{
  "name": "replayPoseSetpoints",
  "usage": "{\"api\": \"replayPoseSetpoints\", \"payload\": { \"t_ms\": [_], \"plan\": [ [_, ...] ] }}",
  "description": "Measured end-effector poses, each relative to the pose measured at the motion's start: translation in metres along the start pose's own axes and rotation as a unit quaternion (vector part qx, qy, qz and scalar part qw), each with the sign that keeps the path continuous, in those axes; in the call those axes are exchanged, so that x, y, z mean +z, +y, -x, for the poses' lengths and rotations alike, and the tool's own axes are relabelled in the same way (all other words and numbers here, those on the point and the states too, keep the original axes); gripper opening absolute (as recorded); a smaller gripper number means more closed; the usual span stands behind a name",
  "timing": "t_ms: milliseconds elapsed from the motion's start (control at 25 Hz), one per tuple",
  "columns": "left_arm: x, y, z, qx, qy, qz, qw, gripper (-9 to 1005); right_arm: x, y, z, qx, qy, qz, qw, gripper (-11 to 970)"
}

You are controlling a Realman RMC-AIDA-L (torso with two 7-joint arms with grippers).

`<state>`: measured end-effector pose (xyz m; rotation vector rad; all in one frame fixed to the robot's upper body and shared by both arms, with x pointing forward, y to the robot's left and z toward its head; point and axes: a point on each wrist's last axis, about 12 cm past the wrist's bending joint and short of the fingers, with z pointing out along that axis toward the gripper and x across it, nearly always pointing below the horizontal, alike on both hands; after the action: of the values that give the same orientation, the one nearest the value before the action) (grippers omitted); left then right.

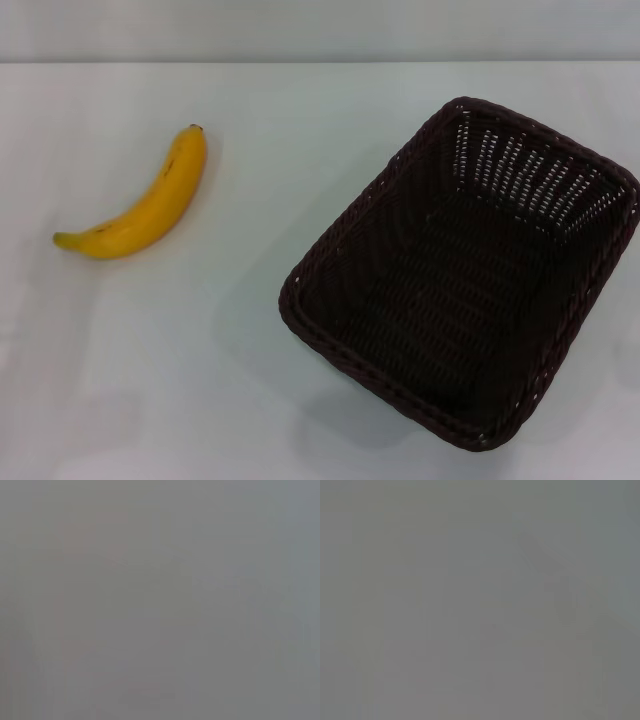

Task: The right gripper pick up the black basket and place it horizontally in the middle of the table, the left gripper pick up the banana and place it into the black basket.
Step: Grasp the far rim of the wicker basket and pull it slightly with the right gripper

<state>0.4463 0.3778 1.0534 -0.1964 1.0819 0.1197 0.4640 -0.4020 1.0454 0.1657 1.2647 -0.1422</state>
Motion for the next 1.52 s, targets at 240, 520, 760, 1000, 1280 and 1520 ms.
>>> {"api": "replayPoseSetpoints", "payload": {
  "t_ms": [240, 520, 760, 1000, 1280, 1520],
  "plan": [
    [-0.007, 0.004, 0.006, 0.003, -0.017, 0.012, 1.0, 881, -0.005, 0.005, 0.002, 0.013, -0.013, 0.005, 1.0, 831],
    [-0.005, 0.008, 0.005, 0.008, -0.01, 0.014, 1.0, 881, -0.003, 0.012, 0.003, 0.03, -0.024, 0.021, 0.999, 820],
    [0.006, 0.012, 0.002, 0.016, 0.002, 0.013, 1.0, 881, -0.001, 0.011, 0.007, 0.045, -0.024, 0.056, 0.997, 811],
    [0.01, 0.013, 0.003, 0.021, -0.003, 0.012, 1.0, 881, 0.029, -0.013, 0.034, 0.093, -0.005, 0.157, 0.983, 801],
    [0.01, 0.015, 0.004, 0.023, -0.003, 0.014, 1.0, 881, 0.09, -0.011, 0.079, 0.098, 0.098, 0.251, 0.958, 790],
    [0.005, 0.016, 0.004, 0.019, -0.003, 0.017, 1.0, 881, 0.142, 0.012, 0.14, 0.05, 0.188, 0.315, 0.929, 781]
  ]
}}
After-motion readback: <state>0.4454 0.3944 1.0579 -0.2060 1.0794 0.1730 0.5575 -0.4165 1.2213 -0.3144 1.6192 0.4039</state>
